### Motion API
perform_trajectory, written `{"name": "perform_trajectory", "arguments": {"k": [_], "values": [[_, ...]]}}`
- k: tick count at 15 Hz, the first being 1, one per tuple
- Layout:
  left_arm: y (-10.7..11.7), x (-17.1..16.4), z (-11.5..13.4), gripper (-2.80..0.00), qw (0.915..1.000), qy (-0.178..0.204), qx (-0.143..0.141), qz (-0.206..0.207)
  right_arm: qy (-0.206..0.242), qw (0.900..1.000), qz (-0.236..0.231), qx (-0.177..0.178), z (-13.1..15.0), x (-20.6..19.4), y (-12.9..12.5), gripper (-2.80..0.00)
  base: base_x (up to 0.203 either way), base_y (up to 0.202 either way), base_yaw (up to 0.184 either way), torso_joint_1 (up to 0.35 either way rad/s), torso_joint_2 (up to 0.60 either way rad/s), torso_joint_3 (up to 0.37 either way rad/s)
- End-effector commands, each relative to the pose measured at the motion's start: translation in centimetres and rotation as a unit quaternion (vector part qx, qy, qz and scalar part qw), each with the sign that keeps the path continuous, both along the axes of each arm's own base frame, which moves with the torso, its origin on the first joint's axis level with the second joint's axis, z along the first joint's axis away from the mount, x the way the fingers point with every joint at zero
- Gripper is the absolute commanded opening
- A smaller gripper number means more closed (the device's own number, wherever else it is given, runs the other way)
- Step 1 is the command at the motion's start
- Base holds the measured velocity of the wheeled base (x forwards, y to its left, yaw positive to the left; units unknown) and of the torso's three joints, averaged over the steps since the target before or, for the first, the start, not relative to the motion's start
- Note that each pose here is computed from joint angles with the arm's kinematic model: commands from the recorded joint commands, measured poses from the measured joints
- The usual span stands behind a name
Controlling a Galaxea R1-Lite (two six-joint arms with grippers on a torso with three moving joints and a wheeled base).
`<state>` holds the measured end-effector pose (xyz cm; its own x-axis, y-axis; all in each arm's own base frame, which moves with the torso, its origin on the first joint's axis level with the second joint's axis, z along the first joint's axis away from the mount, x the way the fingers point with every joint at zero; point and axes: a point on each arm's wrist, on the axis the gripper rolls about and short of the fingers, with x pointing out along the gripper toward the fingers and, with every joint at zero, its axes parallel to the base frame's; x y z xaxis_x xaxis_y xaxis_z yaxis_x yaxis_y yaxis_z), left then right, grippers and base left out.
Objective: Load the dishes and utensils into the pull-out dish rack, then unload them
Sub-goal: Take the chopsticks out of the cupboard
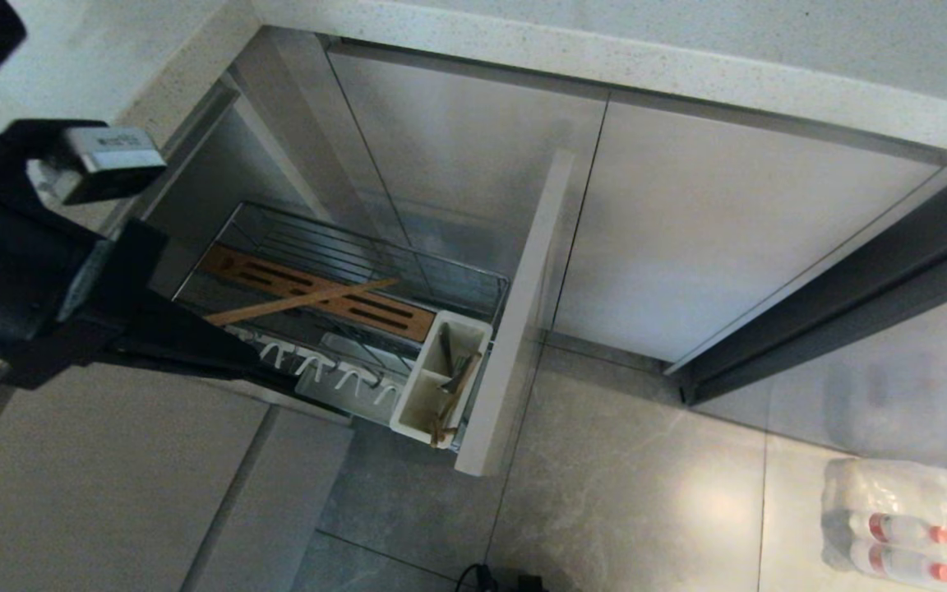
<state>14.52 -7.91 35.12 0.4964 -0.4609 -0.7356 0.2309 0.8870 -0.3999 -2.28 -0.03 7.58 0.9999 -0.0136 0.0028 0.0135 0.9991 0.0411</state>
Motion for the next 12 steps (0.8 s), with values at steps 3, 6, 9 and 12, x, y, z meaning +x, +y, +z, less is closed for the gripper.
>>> {"name": "perform_trajectory", "arguments": {"k": [3, 6, 9, 12], "values": [[2.7, -5.0, 2.8, -2.8, 0.9956, -0.086, -0.036, 0.007, 0.001, 1.0, 0.0, 0.0, 0.0, 0.0, 0.0, -2.8, 0.0, 0.0, 0.0, 0.0, 0.0, 0.0], [4.8, -9.2, 4.6, -2.8, 0.9847, -0.16, -0.068, 0.004, 0.001, 1.0, 0.0, 0.0, 0.0, 0.0, 0.0, -2.8, 0.0, 0.0, 0.0, 0.0, 0.0, 0.0], [6.7, -12.5, 6.1, -2.8, 0.9629, -0.249, -0.095, 0.041, 0.001, 1.0, 0.0, 0.0, 0.0, 0.0, 0.0, -2.8, 0.0, 0.0, 0.0, 0.0, 0.0, 0.0], [7.2, -13.1, 7.0, -2.8, 0.9414, -0.301, -0.088, 0.123, 0.001, 1.0, 0.0, 0.0, 0.0, 0.0, 0.0, -2.8, 0.0, 0.0, 0.0, 0.0, 0.0, 0.0]]}}
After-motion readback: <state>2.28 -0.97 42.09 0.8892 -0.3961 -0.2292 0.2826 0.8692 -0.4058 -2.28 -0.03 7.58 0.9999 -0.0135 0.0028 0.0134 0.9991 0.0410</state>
